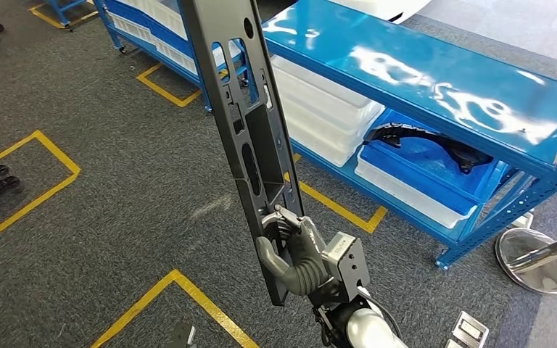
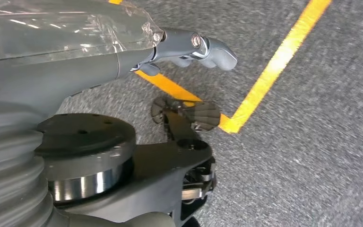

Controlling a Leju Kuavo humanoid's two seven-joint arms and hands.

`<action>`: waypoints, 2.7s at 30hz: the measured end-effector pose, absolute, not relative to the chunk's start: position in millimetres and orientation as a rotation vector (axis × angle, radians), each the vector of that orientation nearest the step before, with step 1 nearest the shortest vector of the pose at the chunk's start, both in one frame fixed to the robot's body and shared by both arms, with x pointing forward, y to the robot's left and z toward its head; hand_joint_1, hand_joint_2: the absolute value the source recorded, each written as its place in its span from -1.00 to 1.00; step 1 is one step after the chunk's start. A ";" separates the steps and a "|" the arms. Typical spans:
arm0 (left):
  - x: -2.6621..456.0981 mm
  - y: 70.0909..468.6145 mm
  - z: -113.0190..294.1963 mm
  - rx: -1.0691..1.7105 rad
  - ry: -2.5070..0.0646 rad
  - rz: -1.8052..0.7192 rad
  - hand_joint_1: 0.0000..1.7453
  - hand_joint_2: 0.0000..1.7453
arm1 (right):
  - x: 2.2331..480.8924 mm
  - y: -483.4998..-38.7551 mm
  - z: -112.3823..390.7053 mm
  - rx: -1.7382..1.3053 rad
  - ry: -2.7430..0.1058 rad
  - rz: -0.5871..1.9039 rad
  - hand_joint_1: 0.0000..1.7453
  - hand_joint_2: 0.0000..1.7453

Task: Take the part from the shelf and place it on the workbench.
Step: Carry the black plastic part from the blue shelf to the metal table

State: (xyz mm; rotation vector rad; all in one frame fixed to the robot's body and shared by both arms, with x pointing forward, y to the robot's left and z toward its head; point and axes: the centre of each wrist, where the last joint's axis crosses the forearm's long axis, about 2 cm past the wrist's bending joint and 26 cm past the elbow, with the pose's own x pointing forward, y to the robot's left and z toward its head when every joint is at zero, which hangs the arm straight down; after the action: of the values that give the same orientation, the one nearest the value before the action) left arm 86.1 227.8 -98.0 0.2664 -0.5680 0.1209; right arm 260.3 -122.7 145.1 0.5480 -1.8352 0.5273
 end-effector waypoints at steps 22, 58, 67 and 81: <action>81.3 227.0 -98.4 0.267 -0.549 0.125 -1.00 1.00 | 251.4 -132.3 142.6 0.521 -1.832 0.498 1.00 1.00; 78.5 227.1 -99.0 0.234 -0.537 0.139 -1.00 1.00 | 250.5 -142.0 146.2 0.484 -1.853 0.462 1.00 1.00; 77.0 227.7 -99.3 0.234 -0.535 0.136 -1.00 1.00 | 251.0 -142.7 148.9 0.484 -1.863 0.455 1.00 1.00; 75.7 228.9 -99.8 0.228 -0.526 0.153 -1.00 1.00 | 253.8 -147.4 151.5 0.465 -1.876 0.437 1.00 1.00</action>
State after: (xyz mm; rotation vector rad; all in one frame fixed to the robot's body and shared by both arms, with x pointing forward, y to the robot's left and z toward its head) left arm 75.7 228.9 -99.8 0.2284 -0.5259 0.1535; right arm 253.8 -147.4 151.5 0.4653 -1.8759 0.4373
